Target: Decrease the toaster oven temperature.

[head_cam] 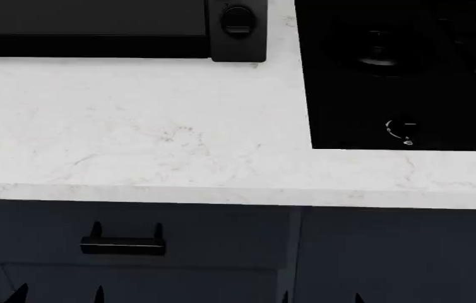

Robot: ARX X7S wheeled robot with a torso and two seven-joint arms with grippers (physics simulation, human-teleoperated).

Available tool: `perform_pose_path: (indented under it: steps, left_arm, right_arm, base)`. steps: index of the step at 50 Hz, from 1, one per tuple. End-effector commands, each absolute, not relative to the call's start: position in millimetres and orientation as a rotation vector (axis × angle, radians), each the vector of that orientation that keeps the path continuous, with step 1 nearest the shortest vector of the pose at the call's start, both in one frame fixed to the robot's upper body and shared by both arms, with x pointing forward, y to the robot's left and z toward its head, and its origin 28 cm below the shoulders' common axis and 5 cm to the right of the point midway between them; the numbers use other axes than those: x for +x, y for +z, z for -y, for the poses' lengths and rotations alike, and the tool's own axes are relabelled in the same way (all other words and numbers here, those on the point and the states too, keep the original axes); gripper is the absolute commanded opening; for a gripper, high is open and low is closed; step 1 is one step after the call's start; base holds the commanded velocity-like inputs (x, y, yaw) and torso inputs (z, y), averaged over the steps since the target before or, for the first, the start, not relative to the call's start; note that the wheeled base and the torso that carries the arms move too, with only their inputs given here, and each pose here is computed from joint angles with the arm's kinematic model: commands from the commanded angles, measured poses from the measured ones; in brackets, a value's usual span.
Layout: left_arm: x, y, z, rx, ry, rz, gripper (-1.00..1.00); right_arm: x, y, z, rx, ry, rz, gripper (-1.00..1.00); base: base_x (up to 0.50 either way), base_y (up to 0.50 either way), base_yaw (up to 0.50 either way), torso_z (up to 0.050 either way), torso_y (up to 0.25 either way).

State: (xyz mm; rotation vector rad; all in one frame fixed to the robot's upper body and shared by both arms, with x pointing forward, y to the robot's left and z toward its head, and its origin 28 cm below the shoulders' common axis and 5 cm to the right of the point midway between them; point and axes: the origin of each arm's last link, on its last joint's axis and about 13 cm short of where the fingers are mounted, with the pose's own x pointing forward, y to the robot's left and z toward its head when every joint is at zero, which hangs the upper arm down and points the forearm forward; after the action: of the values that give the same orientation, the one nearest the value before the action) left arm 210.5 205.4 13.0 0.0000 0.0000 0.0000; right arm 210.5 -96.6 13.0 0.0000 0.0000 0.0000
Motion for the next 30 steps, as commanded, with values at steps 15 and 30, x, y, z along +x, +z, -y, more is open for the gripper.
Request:
perform_pose_path:
  steps: [15,30]
  left_arm:
    - [207,4,-206,-0.021,-0.002,-0.026,1.00]
    - [210,13,-206,-0.004,0.001,-0.003,1.00]
  right_arm:
    - [214,8,98,-0.072,-0.026,-0.037,1.00]
    - [210,13,96,-0.001,0.003,0.000,1.00]
  base:
    - [0.00,0.00,0.00,0.000,0.000]
    - [0.00,0.00,0.00,0.000,0.000]
